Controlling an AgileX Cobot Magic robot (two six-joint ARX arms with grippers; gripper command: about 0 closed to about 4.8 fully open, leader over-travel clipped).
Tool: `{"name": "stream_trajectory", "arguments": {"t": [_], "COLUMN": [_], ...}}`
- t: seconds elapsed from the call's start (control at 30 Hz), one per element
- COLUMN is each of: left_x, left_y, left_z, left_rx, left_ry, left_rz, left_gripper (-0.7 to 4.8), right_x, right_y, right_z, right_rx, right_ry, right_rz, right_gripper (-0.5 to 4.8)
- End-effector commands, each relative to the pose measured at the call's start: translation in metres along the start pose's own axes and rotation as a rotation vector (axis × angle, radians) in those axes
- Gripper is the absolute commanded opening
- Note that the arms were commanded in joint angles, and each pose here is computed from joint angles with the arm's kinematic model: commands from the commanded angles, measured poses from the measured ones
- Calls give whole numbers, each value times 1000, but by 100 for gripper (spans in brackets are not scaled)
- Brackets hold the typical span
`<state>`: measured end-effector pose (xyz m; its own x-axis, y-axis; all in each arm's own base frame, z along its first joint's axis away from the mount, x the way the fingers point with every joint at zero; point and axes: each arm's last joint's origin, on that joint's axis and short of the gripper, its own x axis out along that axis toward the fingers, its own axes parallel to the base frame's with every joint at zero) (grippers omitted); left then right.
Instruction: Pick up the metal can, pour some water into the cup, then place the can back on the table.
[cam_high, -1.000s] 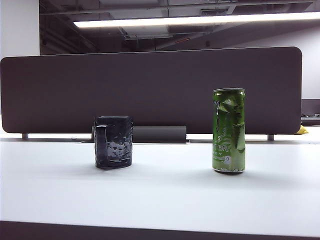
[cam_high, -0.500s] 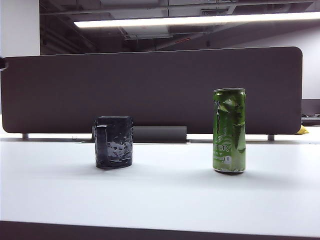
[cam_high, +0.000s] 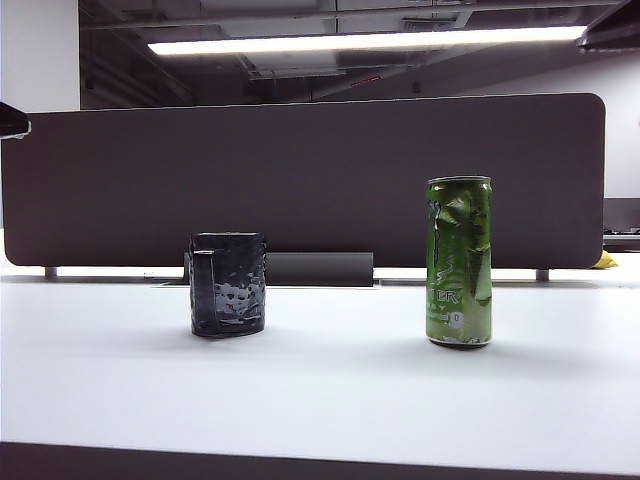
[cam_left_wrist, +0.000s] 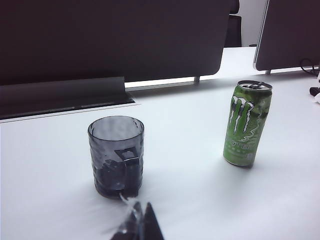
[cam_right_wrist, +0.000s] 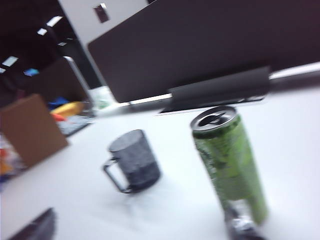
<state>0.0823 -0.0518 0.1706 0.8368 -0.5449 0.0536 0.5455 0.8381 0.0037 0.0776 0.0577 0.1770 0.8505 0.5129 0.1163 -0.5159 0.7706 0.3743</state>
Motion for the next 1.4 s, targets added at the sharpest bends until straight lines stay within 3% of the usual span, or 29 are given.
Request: {"name": "stream_trajectory", "arguments": {"t": [0.03,0.37,0.5,0.8,1.07,1.4], "left_x": [0,0,0,0,0,0], "left_y": [0,0,0,0,0,0], "left_z": [1,1,1,1,1,1], "left_rx": [-2,-2,-2,-2,-2,-2], "left_ry": [-12,-11,-11,-11,-11,-11], "left_rz": [2,2,2,2,2,2], "left_gripper": [-5,-5,-5,-5,-5,-5], "right_x": [-1,11,23,59,102,136], "right_y": [8,22,20,9,11,7], "right_z": [-3,-9,-10,-16,-29,-48], "right_rx": [-135,-209,-238,-263,-263,-244], "right_ry": [-37,-21,-35,20,29,-11], "right_rz": [-132,-144,-185,-134,-156,-285], "right_gripper": [479,479,479,479,479,479]}}
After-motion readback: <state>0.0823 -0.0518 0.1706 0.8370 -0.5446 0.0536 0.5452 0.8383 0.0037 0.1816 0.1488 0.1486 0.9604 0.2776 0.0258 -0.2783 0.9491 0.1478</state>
